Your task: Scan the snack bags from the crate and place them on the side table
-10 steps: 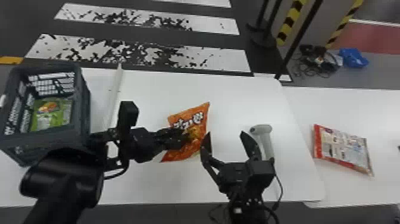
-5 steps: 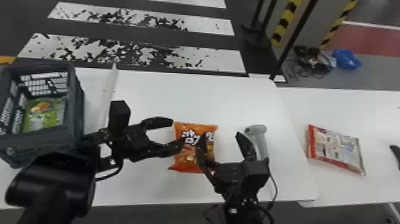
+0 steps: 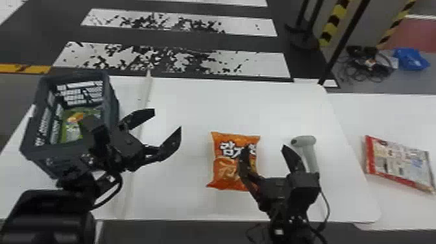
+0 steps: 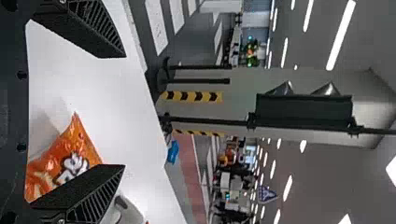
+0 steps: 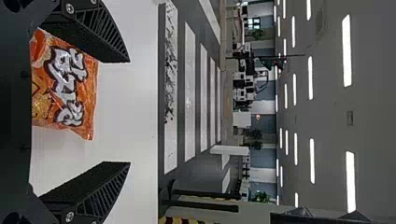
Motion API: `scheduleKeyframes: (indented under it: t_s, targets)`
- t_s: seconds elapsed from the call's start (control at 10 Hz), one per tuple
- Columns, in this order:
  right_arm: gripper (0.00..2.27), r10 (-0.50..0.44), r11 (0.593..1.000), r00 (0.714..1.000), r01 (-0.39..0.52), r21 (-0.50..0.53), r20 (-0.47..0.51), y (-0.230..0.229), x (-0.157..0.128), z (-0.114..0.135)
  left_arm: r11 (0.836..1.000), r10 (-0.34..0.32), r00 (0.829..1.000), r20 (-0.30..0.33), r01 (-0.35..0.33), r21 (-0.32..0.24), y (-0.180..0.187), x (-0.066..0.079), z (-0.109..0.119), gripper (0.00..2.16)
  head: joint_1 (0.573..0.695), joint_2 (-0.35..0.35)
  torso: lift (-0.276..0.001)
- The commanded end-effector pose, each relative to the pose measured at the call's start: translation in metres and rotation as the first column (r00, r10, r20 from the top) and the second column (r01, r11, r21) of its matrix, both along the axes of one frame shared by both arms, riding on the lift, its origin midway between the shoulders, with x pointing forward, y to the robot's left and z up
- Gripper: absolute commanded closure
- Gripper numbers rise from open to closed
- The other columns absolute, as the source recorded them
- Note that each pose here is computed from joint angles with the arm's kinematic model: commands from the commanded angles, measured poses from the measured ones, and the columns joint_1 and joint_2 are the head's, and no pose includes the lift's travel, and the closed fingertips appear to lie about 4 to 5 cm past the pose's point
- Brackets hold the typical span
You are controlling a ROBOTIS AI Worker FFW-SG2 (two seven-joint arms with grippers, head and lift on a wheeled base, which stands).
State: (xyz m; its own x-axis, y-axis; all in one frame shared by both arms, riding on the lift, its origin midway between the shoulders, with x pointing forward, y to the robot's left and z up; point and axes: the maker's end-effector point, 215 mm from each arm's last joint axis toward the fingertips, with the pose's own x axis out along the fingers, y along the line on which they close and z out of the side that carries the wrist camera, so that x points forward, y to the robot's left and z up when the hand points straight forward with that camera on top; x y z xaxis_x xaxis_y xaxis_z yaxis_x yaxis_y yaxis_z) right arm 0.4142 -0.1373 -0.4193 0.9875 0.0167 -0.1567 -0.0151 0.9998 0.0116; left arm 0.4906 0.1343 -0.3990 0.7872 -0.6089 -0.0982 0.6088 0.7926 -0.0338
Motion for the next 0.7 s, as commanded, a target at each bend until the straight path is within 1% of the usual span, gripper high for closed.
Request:
scheduleKeyframes:
  t_s: [0.0,0.1,0.2,0.3,0.4,0.5,0.6]
  targets:
    - [0.10,-0.001,1.000,1.000,0.000,-0.011,-0.023,0.000,-0.001,-0.003,0.995,0.101,0.995,0.020,-0.101,-0.024,0.035,0.001,0.012,0.02,0.695,-0.014,-0.050]
    - [0.10,0.001,1.000,0.999,-0.002,-0.011,-0.042,0.000,-0.001,-0.006,0.984,0.170,0.985,0.020,-0.168,-0.050,0.057,0.006,0.018,0.02,0.695,0.007,-0.050]
    - [0.11,0.002,1.000,0.998,-0.002,-0.014,-0.056,0.000,-0.003,-0.010,0.972,0.232,0.972,0.017,-0.231,-0.051,0.073,0.007,0.021,0.03,0.695,0.043,-0.050]
    - [0.11,0.006,1.000,0.997,-0.008,-0.016,-0.082,0.001,-0.004,-0.016,0.956,0.288,0.957,-0.014,-0.288,-0.059,0.089,0.007,0.018,0.03,0.695,0.072,-0.050]
    - [0.10,0.011,1.000,0.989,-0.013,-0.009,-0.149,0.000,-0.007,-0.029,0.944,0.318,0.947,-0.040,-0.320,-0.084,0.097,0.006,0.017,0.03,0.695,0.095,-0.050]
    - [0.10,0.022,1.000,0.981,-0.023,-0.002,-0.193,-0.001,-0.008,-0.037,0.924,0.376,0.926,-0.040,-0.378,-0.060,0.107,0.002,0.016,0.03,0.695,0.105,-0.050]
    - [0.10,0.051,0.999,0.967,-0.046,0.025,-0.249,0.000,-0.012,-0.047,0.905,0.422,0.905,-0.056,-0.424,-0.043,0.116,-0.003,0.012,0.03,0.695,0.123,-0.050]
